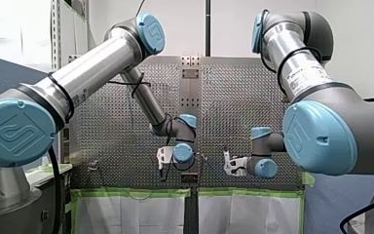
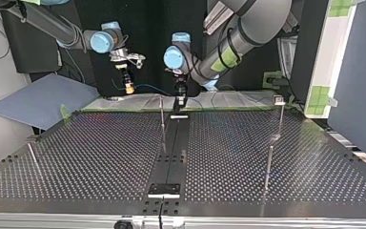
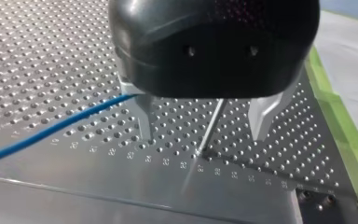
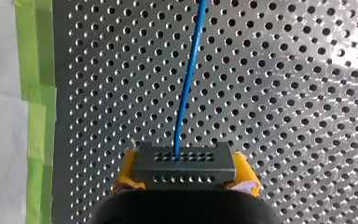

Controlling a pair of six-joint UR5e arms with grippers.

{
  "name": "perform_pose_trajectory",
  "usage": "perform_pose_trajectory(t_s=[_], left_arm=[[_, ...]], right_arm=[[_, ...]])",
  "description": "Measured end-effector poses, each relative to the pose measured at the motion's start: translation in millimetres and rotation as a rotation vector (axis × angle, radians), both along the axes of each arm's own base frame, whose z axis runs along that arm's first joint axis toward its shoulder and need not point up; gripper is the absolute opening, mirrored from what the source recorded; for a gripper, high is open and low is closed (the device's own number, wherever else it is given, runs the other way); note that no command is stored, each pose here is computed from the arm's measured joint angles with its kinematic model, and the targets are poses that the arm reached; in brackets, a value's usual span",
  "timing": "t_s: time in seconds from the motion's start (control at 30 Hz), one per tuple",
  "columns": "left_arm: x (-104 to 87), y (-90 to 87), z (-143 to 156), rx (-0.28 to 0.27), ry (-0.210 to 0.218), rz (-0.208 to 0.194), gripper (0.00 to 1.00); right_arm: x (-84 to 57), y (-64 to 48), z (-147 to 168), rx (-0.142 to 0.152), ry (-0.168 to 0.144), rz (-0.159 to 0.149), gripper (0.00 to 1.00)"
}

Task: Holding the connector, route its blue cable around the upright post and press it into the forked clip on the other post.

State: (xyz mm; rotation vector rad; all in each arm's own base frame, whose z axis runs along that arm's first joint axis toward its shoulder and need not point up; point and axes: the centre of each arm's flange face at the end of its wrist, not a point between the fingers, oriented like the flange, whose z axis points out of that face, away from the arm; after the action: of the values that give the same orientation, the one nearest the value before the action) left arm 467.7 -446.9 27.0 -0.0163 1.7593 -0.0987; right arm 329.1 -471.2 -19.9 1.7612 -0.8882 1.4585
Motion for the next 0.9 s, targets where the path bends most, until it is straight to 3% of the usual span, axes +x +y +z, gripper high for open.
perform_pose_trajectory(t_s=[0.2,0.33,0.67,0.9], left_arm=[[-5.2,-3.6,-4,-0.037,0.008,0.001,1.00],[-7.8,-5.2,-18,-0.028,0.020,0.003,1.00],[-9.5,-5.5,-60,-0.033,0.028,0.015,1.00],[-5.7,-8.0,-63,-0.042,0.010,0.012,1.00]], right_arm=[[2.2,0.0,1,0.001,-0.010,0.036,0.00],[4.0,0.8,1,0.001,-0.014,0.055,0.00],[5.5,1.1,1,-0.001,-0.016,0.067,0.00],[7.0,2.1,1,-0.002,-0.017,0.071,0.00]])
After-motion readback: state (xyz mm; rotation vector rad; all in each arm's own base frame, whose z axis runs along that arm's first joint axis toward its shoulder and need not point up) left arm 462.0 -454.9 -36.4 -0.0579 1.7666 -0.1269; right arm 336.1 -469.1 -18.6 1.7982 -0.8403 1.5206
